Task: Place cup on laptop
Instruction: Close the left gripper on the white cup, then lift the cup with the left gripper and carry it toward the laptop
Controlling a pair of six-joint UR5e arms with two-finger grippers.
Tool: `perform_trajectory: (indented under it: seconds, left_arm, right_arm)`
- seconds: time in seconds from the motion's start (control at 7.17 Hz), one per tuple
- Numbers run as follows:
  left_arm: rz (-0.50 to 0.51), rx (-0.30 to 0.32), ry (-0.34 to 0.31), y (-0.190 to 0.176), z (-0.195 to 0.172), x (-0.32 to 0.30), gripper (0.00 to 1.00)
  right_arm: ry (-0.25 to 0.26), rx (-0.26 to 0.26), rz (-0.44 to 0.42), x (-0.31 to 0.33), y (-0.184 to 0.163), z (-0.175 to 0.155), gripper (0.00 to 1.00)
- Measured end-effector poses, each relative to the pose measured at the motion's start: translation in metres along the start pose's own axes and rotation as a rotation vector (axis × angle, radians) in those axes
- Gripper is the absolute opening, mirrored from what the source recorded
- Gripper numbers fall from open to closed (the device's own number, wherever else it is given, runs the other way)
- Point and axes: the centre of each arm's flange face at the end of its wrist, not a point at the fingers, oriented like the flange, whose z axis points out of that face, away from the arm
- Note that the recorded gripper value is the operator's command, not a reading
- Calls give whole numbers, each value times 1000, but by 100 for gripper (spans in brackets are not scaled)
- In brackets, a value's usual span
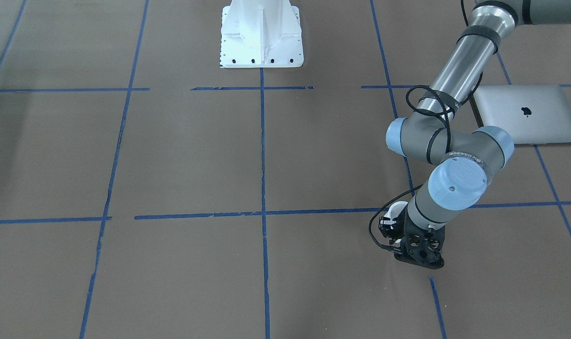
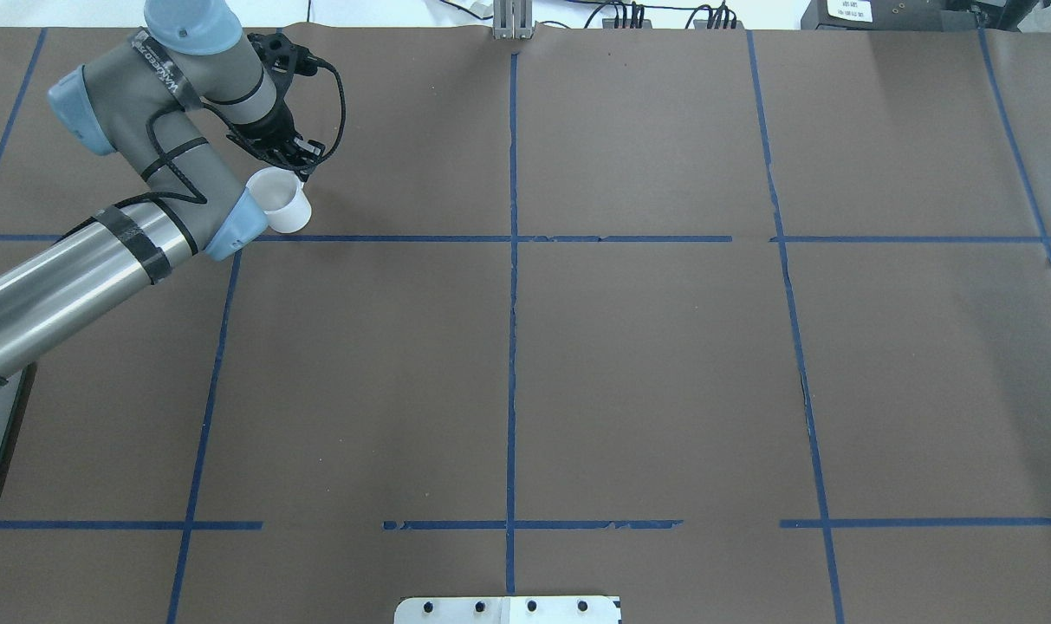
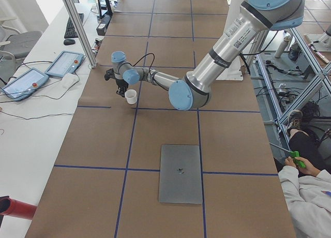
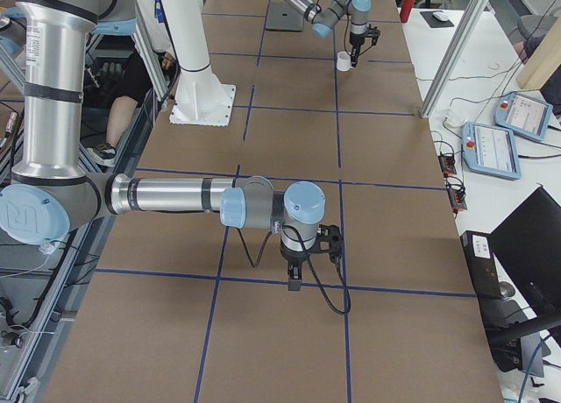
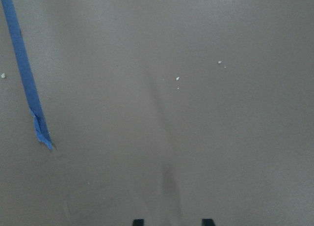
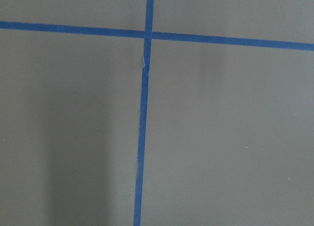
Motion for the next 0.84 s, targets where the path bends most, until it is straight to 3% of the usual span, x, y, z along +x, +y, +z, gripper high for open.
perform_trajectory:
  seconds: [0.14,0.42,0.84]
  left_arm:
    - [-4,-2,5,-1,-4,-1,0]
    - [-38,-4,40,0,-45,-20,0]
    - [-76,-14,23,90,-99,-82,0]
  right_arm:
    - [0,0,0,0,0,0,100]
    - [0,-1,1,0,0,0,100]
    - [0,0,0,0,0,0,100]
